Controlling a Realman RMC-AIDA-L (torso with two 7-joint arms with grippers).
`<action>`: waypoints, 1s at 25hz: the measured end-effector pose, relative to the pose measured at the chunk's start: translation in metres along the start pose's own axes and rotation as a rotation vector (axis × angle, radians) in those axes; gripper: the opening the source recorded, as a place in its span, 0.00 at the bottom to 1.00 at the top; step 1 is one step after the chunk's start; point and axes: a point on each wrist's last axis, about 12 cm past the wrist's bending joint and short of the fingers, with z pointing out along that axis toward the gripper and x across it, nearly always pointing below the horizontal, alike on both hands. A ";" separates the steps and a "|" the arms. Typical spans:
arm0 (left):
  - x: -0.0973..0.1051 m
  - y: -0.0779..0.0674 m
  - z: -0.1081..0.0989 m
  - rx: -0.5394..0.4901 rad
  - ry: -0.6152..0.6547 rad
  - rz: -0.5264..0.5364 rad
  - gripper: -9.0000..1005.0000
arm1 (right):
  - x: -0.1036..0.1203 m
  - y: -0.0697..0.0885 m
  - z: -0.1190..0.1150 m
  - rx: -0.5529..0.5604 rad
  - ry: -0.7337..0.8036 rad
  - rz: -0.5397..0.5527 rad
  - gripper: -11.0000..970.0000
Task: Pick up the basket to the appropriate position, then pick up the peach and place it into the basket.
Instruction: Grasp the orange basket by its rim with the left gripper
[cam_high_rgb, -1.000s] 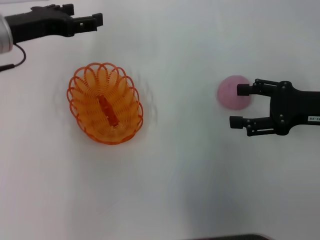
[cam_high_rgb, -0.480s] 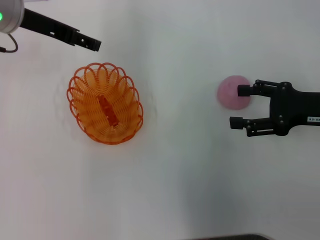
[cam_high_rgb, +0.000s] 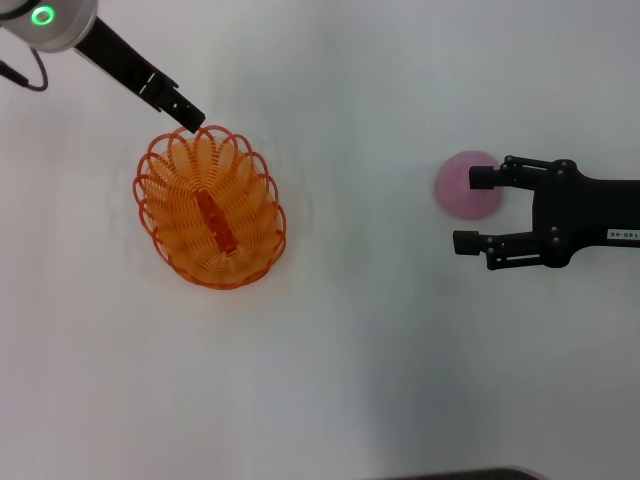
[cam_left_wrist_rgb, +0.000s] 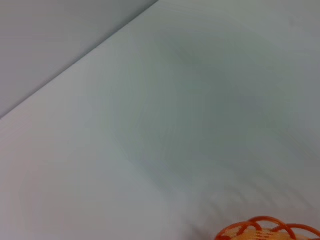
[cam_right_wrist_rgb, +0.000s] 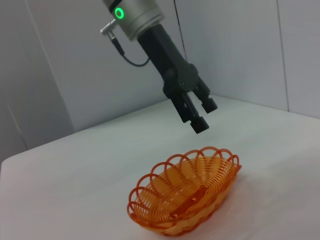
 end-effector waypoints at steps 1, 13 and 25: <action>-0.002 -0.001 0.000 0.000 0.007 0.005 0.90 | 0.000 0.000 0.000 0.000 0.000 -0.002 0.98; -0.009 -0.003 0.000 -0.005 0.017 0.023 0.90 | 0.000 0.000 0.002 0.003 0.000 -0.006 0.98; -0.002 -0.010 0.036 -0.035 0.081 0.097 0.90 | 0.000 0.000 0.003 0.006 -0.003 -0.008 0.98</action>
